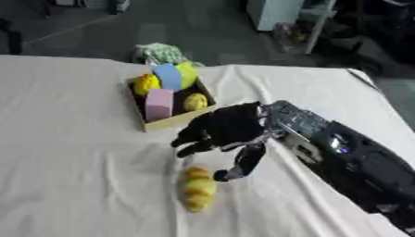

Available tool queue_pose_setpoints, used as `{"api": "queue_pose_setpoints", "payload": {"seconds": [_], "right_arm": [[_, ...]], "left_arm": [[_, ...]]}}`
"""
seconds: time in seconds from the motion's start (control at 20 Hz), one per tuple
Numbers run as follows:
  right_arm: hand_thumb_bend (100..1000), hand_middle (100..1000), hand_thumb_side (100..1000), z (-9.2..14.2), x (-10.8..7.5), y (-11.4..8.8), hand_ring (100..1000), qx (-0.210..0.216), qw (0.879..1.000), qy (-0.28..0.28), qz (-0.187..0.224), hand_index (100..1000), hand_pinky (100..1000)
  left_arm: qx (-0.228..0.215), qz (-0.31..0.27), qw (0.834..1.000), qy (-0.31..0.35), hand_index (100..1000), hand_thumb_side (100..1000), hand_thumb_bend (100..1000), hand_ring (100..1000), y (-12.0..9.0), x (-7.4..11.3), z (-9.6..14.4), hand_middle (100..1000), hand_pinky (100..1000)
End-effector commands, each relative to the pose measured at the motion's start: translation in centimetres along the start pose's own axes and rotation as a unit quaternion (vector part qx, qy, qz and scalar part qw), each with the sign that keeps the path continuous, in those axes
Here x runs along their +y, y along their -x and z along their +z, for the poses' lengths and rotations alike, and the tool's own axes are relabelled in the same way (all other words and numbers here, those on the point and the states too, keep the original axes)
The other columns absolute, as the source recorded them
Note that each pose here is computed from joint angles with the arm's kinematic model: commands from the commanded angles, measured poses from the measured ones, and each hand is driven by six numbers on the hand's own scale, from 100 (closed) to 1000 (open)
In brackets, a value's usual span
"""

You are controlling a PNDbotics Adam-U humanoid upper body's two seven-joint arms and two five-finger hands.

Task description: Pick up objects on the table and place them in the box.

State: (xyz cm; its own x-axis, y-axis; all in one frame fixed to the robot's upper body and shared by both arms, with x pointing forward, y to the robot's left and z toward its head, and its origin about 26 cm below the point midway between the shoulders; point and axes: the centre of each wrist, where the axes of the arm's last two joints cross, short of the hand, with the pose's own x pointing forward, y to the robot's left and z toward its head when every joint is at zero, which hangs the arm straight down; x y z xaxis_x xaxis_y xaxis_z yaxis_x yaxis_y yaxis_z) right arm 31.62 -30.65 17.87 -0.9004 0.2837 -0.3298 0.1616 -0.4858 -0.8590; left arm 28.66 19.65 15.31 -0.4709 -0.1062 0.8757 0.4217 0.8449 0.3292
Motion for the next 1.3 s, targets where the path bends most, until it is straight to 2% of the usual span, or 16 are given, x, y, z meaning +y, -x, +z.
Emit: {"api": "queue_pose_setpoints", "payload": {"seconds": [0.05, 0.3, 0.8, 1.3], "right_arm": [[300, 995, 452, 0.8, -2.2, -0.8, 978, -0.018, 0.998, -0.047, 0.044, 1000, 912], [307, 996, 460, 0.4, -3.2, -2.1, 979, -0.02, 0.996, -0.072, 0.048, 1000, 912], [285, 992, 456, -0.4, -3.2, -1.6, 977, -0.021, 0.994, -0.107, 0.023, 1000, 906], [274, 973, 452, -1.2, -0.6, 0.0, 970, -0.004, 0.989, -0.147, -0.013, 1000, 902]], "left_arm": [[-0.012, -0.01, 1.0, -0.001, 841, 731, 100, 726, -0.7, 0.4, 0.0, 634, 826], [-0.014, -0.009, 1.0, 0.001, 841, 730, 100, 726, -0.7, 0.4, -0.1, 634, 826], [-0.018, -0.008, 1.0, 0.0, 841, 727, 100, 727, -0.7, 0.4, -0.1, 635, 827], [-0.017, -0.007, 1.0, 0.001, 842, 731, 100, 728, -0.7, 0.3, -0.1, 636, 827]]}}
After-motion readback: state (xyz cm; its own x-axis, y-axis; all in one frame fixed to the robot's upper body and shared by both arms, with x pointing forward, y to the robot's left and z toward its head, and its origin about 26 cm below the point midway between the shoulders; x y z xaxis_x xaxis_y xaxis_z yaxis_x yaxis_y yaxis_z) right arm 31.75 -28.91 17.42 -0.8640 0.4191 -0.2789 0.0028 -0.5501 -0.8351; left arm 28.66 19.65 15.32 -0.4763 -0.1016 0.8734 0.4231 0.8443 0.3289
